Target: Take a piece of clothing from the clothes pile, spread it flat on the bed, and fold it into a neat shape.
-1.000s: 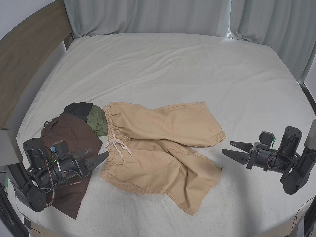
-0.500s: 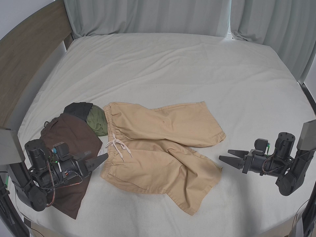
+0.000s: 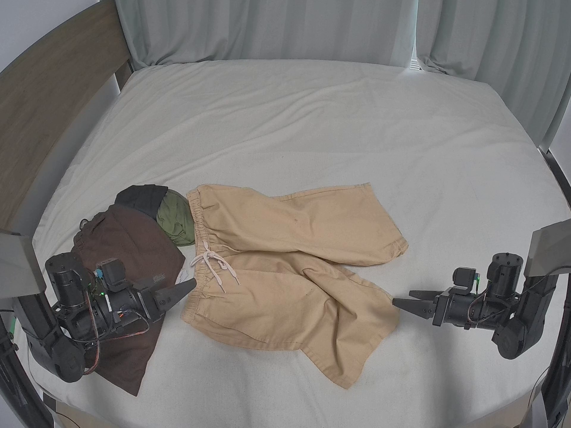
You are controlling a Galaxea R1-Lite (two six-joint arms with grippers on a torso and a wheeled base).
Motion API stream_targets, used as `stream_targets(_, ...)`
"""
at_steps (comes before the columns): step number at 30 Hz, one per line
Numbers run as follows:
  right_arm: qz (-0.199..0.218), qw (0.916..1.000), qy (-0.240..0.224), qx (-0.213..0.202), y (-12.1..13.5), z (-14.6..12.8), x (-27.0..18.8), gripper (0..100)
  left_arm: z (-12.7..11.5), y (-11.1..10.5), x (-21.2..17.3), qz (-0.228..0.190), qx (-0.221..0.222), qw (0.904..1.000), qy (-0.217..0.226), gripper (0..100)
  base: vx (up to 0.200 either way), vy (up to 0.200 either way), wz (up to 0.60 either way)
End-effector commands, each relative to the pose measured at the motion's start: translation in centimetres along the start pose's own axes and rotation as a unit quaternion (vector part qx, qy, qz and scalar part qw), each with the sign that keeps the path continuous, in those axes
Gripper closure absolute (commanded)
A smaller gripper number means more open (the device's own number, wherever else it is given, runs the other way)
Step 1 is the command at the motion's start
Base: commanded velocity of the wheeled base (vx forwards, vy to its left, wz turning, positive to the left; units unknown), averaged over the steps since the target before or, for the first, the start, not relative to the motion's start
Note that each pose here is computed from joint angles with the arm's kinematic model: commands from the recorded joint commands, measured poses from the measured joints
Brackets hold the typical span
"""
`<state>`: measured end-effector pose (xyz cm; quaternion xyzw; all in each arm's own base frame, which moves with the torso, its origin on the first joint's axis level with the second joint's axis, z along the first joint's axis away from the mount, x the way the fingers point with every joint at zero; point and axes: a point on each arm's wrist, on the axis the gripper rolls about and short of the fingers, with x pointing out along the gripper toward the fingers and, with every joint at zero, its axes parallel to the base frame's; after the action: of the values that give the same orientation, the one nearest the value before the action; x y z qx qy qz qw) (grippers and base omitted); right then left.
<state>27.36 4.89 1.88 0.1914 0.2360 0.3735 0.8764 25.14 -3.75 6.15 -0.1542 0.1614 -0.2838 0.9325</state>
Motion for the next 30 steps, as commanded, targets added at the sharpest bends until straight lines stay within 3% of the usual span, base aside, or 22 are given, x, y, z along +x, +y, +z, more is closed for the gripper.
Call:
stream_targets(1, -0.010, 0.9997, 0.012, 0.017, -0.9, -0.9, 0.1, 0, -0.2, 0.1, 0.1, 0.001, -0.002, 1.0000, 0.003, 0, 0.000, 0.000, 0.00)
stream_targets(10, -0.019, 0.9989, 0.027, 0.034, -1.5, -1.9, 0.1, 0, -0.6, 0.2, 0.0, 0.003, -0.008, 0.9999, 0.012, 0, 0.000, 0.000, 0.00)
stream_targets(16, -0.066, 0.9965, 0.024, 0.046, -2.5, -2.5, 0.6, 0, -0.7, 0.2, 0.1, 0.003, -0.008, 0.9999, 0.014, 0, 0.000, 0.000, 0.00)
stream_targets(30, -0.070, 0.9941, 0.050, 0.066, -3.4, -4.2, 1.5, 0, -1.0, 0.3, 0.2, 0.004, -0.009, 0.9997, 0.021, 0, 0.000, 0.000, 0.00)
